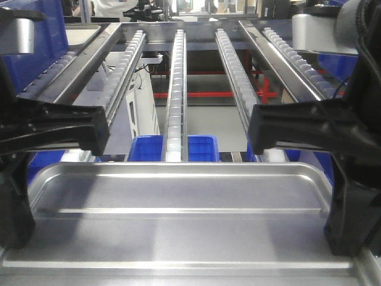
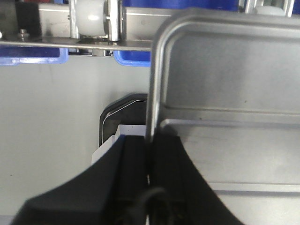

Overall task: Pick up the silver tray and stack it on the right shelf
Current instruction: 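Lift the tray with both grippers and pull it toward the robot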

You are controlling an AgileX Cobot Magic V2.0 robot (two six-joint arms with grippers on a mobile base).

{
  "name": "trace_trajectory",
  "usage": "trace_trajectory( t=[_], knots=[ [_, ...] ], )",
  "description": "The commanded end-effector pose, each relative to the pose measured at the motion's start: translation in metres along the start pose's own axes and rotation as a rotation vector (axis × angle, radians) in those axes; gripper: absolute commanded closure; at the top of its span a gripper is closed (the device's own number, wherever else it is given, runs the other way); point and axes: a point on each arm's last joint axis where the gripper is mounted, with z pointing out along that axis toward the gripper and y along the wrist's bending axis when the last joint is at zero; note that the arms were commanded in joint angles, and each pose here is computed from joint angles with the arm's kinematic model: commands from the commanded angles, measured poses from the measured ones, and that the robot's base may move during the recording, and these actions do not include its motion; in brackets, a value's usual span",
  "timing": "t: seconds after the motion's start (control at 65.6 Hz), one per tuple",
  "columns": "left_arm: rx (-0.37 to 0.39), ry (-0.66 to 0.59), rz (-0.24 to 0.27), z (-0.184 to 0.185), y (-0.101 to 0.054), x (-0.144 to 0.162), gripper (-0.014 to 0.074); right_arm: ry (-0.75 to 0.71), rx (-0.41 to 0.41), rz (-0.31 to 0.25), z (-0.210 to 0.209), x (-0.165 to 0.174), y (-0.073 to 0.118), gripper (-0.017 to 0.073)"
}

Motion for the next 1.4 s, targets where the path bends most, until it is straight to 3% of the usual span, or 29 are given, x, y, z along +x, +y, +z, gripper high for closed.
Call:
trace_trajectory(
  t=[0.0, 1.387],
  knots=[
    [0.030, -0.040, -0.002, -0.0131, -0.0005, -0.0024, 0.0694, -0.052, -0.039, -0.012, -0.0122, -0.0044, 0.0018, 0.0502],
    [0.030, -0.040, -0.002, -0.0131, -0.0005, -0.0024, 0.0694, -0.052, -0.039, -0.012, -0.0122, -0.0044, 0.0018, 0.0502]
  ],
)
